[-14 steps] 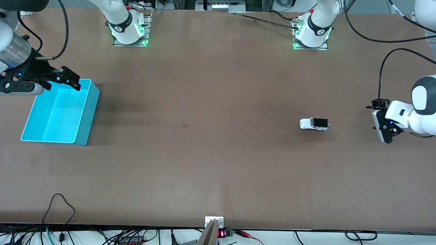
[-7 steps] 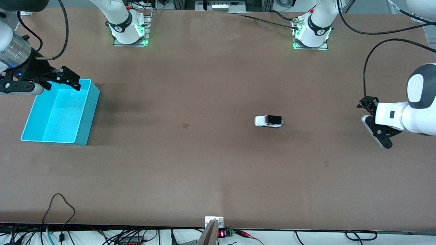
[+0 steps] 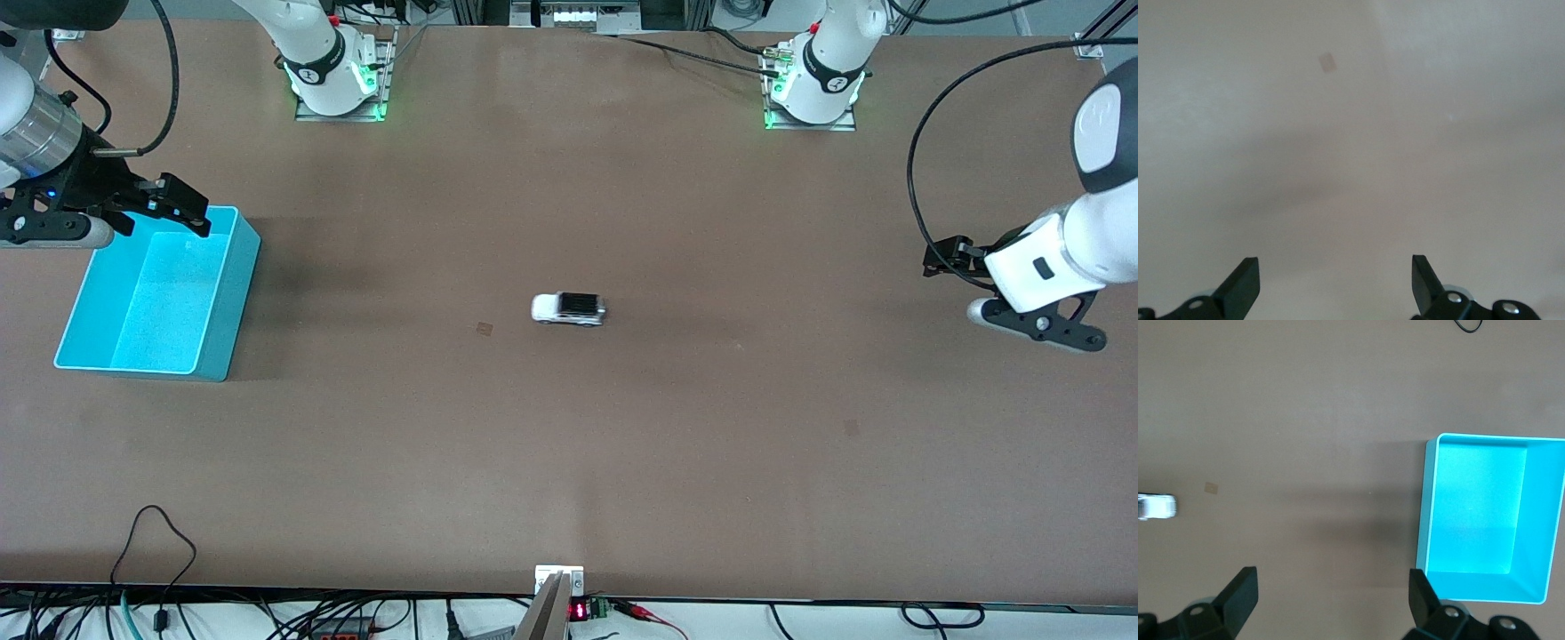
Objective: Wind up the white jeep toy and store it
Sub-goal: 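Release the jeep and raise the left gripper away from it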
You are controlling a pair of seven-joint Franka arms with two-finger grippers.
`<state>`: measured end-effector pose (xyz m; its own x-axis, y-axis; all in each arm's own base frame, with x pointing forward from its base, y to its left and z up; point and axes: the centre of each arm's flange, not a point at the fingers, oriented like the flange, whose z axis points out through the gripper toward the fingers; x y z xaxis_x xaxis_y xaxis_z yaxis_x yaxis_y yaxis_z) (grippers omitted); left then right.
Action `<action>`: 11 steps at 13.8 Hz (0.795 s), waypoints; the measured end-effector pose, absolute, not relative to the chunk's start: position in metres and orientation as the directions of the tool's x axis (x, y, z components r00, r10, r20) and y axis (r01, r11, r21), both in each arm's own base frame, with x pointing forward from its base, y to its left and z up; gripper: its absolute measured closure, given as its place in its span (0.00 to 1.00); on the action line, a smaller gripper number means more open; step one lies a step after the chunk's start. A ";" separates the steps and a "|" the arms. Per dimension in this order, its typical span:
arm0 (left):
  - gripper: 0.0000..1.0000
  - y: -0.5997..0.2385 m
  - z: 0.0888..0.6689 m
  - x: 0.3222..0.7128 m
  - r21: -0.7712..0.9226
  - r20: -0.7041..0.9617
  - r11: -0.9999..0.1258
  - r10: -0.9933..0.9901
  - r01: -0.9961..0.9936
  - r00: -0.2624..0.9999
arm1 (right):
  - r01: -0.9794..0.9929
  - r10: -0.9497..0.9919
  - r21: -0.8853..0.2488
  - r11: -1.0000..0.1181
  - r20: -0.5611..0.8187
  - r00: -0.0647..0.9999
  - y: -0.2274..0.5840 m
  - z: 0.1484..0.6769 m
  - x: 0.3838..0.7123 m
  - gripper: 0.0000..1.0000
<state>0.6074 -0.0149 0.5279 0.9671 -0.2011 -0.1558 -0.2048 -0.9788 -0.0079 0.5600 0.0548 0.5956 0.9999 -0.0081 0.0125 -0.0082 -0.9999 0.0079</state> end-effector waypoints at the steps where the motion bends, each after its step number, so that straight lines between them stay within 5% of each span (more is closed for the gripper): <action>1: 0.00 -0.016 0.535 0.602 -0.019 -0.123 -0.984 -0.171 -0.175 0.978 | -0.008 -0.008 0.008 -1.000 0.013 1.000 0.055 0.596 0.560 0.00; 11: 0.00 0.008 0.578 0.560 -0.045 -0.017 -0.998 -0.040 -0.041 0.999 | -0.008 -0.008 0.008 -1.000 0.013 1.000 0.055 0.596 0.560 0.00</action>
